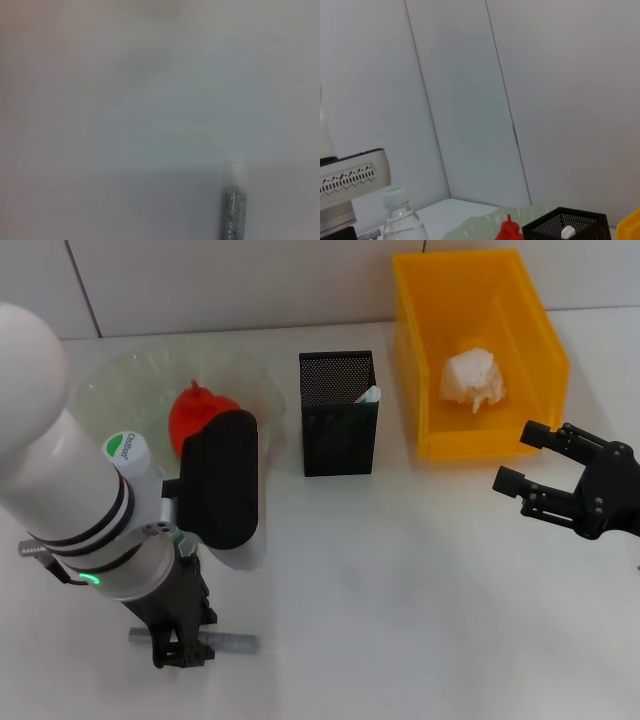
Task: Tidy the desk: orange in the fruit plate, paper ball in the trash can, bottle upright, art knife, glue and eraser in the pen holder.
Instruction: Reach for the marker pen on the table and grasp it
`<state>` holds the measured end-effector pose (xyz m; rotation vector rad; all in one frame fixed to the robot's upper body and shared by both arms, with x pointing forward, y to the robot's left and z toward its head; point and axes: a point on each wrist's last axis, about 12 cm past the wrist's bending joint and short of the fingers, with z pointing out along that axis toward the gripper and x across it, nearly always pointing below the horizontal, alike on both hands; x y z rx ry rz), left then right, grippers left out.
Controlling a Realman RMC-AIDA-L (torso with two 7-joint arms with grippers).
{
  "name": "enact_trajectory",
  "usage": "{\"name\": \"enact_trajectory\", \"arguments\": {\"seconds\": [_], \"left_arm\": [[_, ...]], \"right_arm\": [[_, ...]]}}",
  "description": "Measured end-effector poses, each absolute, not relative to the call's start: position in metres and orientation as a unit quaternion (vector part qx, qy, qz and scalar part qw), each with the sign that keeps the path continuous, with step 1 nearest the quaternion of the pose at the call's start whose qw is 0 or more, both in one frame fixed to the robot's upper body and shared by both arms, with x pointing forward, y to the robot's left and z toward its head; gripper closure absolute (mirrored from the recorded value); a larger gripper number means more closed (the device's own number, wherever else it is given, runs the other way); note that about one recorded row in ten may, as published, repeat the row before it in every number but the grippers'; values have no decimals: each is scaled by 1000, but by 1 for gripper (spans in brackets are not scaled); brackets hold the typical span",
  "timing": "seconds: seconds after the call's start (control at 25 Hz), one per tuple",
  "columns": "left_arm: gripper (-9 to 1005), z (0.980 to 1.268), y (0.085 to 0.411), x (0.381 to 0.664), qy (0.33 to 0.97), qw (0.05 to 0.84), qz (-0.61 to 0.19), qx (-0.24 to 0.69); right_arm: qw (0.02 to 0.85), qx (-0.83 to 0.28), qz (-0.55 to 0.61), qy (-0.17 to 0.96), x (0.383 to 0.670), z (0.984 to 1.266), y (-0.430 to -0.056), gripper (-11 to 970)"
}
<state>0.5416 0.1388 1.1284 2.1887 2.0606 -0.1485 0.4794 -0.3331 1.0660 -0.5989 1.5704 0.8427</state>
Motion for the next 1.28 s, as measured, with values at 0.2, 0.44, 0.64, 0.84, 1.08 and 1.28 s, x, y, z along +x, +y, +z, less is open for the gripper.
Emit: {"name": "enact_trajectory", "arguments": {"seconds": [0.2,0.44,0.64,0.84,1.08,1.28], "left_arm": [[657,1127,138,541,679,66,-48,729],[659,1126,138,540,674,67,-45,735],[661,1124,139,540,671,64,-42,738],[663,1123,139,540,669,63,-42,740],[666,1121,140,540,665,62,-42,743],[737,1119,140,541,664,59,-43,744]], "right_arm": [[590,-258,362,674,480,1066,-333,140],[590,-258,362,674,480,1067,-333,140],[590,-258,363,673,481,1067,-333,139],[590,-257,363,673,481,1067,-332,139],[590,-257,363,673,481,1067,-332,140],[590,-257,364,673,481,1066,-332,140]]}}
